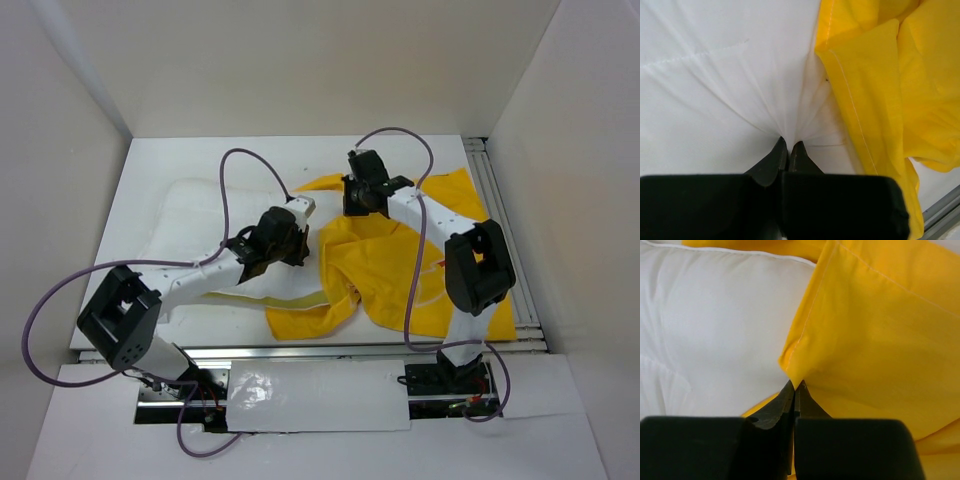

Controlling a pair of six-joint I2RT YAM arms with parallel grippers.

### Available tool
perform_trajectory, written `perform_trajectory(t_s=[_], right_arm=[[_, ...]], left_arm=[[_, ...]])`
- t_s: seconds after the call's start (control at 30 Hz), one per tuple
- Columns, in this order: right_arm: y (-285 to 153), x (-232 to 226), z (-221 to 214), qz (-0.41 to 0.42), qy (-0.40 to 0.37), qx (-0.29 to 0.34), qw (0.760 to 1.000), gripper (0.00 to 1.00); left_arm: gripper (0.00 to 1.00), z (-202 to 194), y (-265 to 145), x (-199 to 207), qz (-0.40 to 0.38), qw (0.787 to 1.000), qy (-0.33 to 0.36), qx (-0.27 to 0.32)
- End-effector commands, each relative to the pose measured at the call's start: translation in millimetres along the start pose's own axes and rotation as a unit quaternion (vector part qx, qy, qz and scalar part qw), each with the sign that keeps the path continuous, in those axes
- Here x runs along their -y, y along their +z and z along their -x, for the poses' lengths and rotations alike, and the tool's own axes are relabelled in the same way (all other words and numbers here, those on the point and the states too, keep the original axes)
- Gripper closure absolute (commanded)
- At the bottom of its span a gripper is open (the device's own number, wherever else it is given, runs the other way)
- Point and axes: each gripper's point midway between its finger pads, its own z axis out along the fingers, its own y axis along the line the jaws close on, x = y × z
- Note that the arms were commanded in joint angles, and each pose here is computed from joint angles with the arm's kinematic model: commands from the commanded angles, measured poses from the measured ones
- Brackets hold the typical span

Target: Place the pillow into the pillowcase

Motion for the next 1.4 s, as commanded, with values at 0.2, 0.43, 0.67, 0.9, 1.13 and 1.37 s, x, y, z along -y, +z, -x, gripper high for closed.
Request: perform_trajectory(t_s=[0.2,0.43,0.67,0.9,1.13,1.37], right_arm=[[-46.2,-24.3,98.6,0.003,-0.046,0.139,0.989,1.0],[-60.7,-47.7,100.3,0.064,-0.07,0.126,0.987,1.0],[-49.3,-22.3,48.1,0.04,-0.063,0.062,0.995,0.8],[-52.3,-8.4,33.1,0.026,-0.045,0.063,0.997,1.0],[-43.7,-12.7,40.0,0.031,-0.05,0.063,0.996,0.48],[-28.4,-19.9,50.0,0.03,-0.048,0.069,0.996,0.38]], left_arm=[[1.0,47.5,-26.2,15.3,-0.019,0.995,0.063,0.077],[1.0,36.5,-17.3,0.3,0.021,0.997,0.058,0.054],[1.0,30.1,-11.6,-4.8,0.032,0.997,0.053,0.048],[1.0,25.7,-5.6,-11.0,0.05,0.997,0.05,0.039],[1.0,33.0,-8.9,-2.2,0.026,0.997,0.053,0.055],[1.0,33.5,-9.0,-3.8,0.031,0.997,0.053,0.056]])
